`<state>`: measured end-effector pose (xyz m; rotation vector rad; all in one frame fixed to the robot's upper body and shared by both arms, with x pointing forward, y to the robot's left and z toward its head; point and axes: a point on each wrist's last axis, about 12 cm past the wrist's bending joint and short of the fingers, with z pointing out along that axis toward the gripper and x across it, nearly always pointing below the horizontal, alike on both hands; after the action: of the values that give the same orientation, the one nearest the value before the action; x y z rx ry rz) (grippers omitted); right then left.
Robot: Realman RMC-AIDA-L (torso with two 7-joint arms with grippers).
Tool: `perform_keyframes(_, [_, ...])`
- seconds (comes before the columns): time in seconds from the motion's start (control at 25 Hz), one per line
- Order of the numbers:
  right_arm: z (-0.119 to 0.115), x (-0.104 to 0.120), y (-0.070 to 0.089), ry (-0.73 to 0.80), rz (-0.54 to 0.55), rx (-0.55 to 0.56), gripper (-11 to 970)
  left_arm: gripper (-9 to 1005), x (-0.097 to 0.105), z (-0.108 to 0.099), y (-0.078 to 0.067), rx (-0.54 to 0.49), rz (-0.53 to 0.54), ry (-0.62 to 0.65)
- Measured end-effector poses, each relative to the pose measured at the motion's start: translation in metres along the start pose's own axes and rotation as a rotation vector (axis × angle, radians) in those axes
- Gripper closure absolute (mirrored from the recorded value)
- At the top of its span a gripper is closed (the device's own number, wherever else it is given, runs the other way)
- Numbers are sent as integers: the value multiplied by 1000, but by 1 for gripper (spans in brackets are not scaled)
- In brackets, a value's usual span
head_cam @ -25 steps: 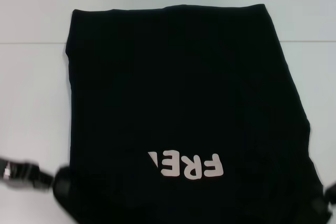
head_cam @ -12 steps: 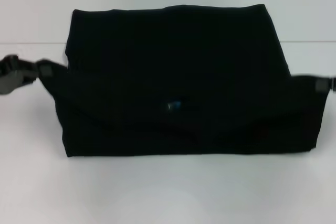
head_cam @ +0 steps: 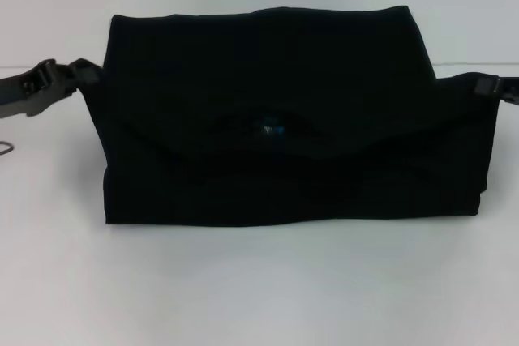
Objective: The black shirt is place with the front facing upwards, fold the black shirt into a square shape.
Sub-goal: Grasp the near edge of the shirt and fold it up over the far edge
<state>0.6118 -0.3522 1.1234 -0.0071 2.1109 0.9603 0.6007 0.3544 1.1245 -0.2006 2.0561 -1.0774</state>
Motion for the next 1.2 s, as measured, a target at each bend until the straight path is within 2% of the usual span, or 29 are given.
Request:
perform_keyframes(0.32, [26,2,0,-56,-77,98,916,980,1,32,-3,-49,96,-57])
perform_keyframes(0.72, [60,10,2,-29,-181,247,914,979,10,71,-6,-193,199,-95])
perform_keyframes(0.92, [75,15,6,-30,-219,302,912,980,16,84,-8,-250,226,-89])
perform_keyframes(1.2, [75,16,5,-40,-224,315,911,961,22,92,-10,-280,230,-92])
